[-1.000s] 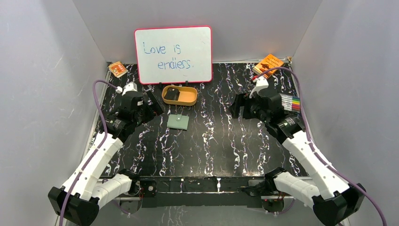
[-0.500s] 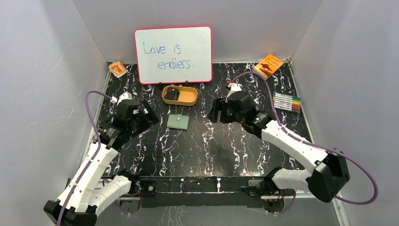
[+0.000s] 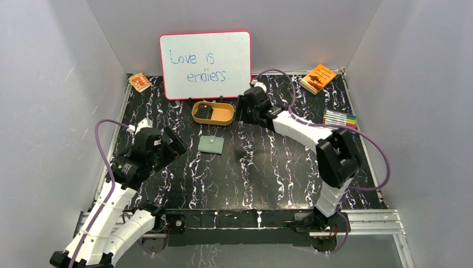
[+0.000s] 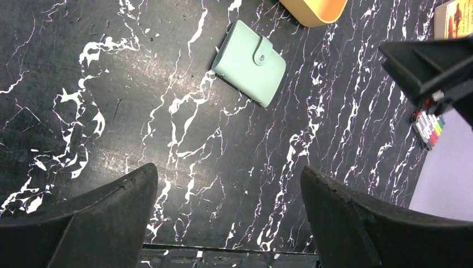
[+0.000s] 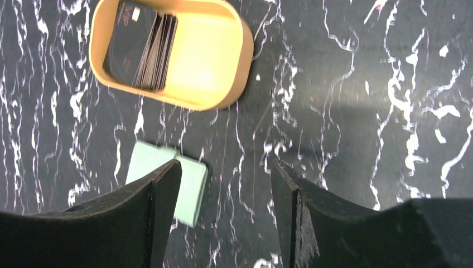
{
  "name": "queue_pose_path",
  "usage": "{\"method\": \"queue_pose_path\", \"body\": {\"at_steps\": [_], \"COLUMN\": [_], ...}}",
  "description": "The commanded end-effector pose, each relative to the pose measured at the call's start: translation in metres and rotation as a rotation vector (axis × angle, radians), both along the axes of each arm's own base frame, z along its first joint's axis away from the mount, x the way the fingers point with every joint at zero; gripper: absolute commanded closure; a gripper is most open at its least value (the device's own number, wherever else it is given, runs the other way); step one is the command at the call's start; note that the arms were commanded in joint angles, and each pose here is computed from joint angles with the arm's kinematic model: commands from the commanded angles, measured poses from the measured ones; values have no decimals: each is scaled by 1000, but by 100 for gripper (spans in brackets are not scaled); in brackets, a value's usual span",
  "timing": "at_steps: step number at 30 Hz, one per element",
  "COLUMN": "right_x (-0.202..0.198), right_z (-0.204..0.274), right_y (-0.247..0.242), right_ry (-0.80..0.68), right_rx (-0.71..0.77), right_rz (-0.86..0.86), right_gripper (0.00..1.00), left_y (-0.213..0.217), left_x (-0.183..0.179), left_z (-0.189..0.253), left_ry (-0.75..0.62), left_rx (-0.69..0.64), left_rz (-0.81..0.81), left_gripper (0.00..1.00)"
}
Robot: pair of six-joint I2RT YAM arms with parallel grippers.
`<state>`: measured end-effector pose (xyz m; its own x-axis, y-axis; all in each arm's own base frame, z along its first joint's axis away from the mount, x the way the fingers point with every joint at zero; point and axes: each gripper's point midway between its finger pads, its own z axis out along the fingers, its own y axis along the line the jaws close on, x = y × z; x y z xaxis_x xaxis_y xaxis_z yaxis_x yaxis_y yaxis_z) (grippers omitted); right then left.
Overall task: Put the credit cards into the card holder
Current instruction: Move the storage box to the center of the board.
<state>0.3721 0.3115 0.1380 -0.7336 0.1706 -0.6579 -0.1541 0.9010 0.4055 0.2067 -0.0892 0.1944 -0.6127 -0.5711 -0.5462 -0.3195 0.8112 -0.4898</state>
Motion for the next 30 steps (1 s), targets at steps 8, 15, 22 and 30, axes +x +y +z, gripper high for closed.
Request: {"method": "queue_pose_path", "body": {"at_steps": [8,15,22,30], "right_x": [69,83,85,80], "right_z": [-14,-37,-56,-74], "right_y": [24,36,40,34], "right_ry": [19,72,128,175], "right_rx": [-21,-53,-68,-109], "right_rz": [-66,-56,-77,-100], "right_gripper": [34,38,44,48], "left_y": [0,5,9,5], "left_x": [-14,-15,-15,-14], "left_z": [-13,-10,-13,-16], "left_ry": [40,25,25,24], "left_rx": [4,36,54,35], "left_rz": [-31,-34,-28,-33], "left_gripper": [5,5,5,5]}}
